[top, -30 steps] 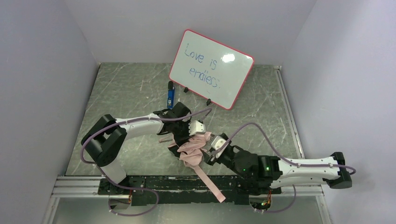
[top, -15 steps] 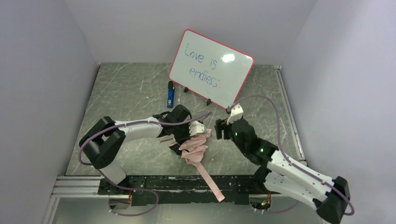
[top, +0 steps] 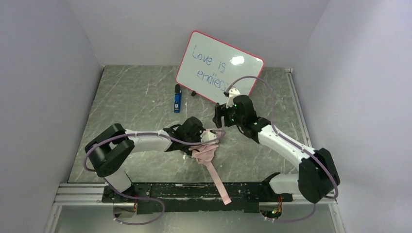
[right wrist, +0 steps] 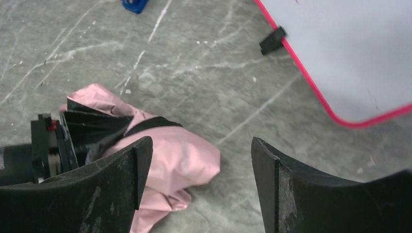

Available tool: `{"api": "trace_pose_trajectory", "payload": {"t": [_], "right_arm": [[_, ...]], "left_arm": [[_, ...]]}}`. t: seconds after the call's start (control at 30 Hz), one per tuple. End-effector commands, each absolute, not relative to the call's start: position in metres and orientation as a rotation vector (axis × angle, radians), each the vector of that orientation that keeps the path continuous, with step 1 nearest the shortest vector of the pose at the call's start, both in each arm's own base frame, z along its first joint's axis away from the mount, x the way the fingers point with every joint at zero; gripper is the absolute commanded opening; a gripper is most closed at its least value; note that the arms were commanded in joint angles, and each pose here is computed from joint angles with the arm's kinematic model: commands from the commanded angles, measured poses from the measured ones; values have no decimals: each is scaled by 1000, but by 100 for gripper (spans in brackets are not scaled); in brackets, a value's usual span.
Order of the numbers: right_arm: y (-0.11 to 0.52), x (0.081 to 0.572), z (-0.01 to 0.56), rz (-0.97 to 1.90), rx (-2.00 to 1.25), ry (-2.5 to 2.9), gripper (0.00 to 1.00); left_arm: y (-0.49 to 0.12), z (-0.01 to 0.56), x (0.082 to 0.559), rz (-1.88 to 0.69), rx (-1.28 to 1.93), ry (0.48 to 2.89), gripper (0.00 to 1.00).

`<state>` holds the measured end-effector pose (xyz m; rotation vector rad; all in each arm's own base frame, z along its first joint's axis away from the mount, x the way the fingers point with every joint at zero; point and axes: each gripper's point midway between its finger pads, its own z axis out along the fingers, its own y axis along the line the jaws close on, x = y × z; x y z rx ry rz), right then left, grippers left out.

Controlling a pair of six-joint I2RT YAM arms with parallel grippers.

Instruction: Put away the umbrella

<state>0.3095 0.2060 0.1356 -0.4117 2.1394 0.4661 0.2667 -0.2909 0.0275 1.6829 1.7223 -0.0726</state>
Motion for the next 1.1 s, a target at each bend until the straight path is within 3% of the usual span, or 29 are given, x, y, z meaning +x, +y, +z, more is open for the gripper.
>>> {"api": "trace_pose_trajectory", "payload": {"t": [0.0,0.2,0.57,1.07], "right_arm": [[226,330,151,503,-595,2034,78],[224,342,133,533,-829,2065,80],[252,307,123,809,-1334,2003,79],[265,287,88,694,-1788,1855,80]], "left_arm": [[-255,-11,265,206,1778,1727,5],[-255,-4,269,343,1724,1631,5],[-255,6,267,606,1660,1429,5],[-263,12,257,659,1664,1312,5]]}}
